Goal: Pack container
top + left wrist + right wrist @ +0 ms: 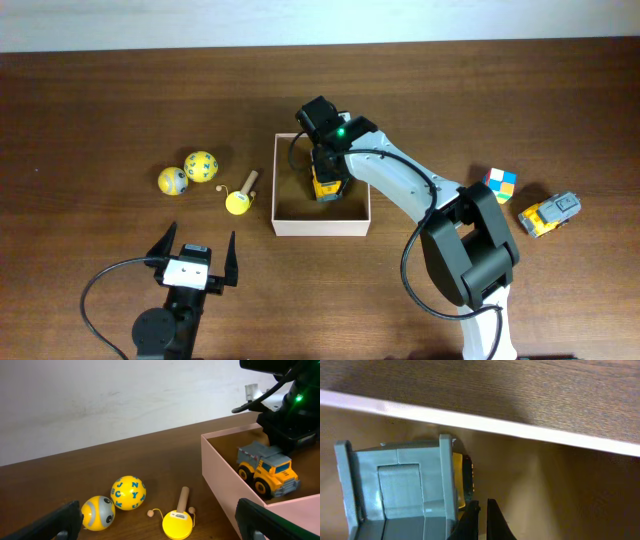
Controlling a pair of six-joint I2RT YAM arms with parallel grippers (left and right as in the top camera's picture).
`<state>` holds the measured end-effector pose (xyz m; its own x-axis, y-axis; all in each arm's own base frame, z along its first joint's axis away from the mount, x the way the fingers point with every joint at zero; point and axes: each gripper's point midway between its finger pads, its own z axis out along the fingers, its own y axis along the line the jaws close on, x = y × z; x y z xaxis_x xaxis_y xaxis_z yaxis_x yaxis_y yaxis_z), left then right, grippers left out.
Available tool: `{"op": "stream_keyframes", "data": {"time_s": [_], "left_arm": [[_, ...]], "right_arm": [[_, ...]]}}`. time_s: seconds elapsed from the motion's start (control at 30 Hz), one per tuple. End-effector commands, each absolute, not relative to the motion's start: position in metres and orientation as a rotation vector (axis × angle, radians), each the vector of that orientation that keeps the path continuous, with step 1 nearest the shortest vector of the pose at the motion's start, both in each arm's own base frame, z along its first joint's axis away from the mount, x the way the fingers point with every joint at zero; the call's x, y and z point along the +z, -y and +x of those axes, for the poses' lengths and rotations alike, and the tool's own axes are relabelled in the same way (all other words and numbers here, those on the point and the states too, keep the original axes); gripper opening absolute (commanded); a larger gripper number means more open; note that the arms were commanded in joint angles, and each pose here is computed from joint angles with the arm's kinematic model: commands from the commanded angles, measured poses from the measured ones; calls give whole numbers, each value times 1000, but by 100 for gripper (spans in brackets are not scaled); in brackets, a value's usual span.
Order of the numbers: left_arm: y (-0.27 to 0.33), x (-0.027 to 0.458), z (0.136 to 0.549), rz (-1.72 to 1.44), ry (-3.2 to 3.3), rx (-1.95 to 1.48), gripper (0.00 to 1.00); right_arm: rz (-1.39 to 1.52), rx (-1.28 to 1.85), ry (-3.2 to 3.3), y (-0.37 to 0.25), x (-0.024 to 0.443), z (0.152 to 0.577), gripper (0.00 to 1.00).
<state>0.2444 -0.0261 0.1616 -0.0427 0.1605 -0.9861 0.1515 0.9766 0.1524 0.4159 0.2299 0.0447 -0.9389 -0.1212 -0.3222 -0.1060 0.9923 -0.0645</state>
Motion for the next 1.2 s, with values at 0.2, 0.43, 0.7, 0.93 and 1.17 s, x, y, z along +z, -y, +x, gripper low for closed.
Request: {"op": "stream_keyframes", "data": {"time_s": [0.2,0.43,0.7,0.93,1.17], "left_arm": [[25,160,245,247,-1616,23,99],[25,160,245,247,-1616,23,99],[25,160,245,247,-1616,23,99],[25,160,245,247,-1616,23,99],[25,160,245,247,-1616,23,99]], "right_arm": [[-275,2,-2790,-256,42,409,4],[-335,39,-2753,-280,44,402,4],[-362,62,-2747,-291,45,397,4],[-285,171,-2805,-301,42,387,4],[-156,208,-2835,-302,42,383,4]]}}
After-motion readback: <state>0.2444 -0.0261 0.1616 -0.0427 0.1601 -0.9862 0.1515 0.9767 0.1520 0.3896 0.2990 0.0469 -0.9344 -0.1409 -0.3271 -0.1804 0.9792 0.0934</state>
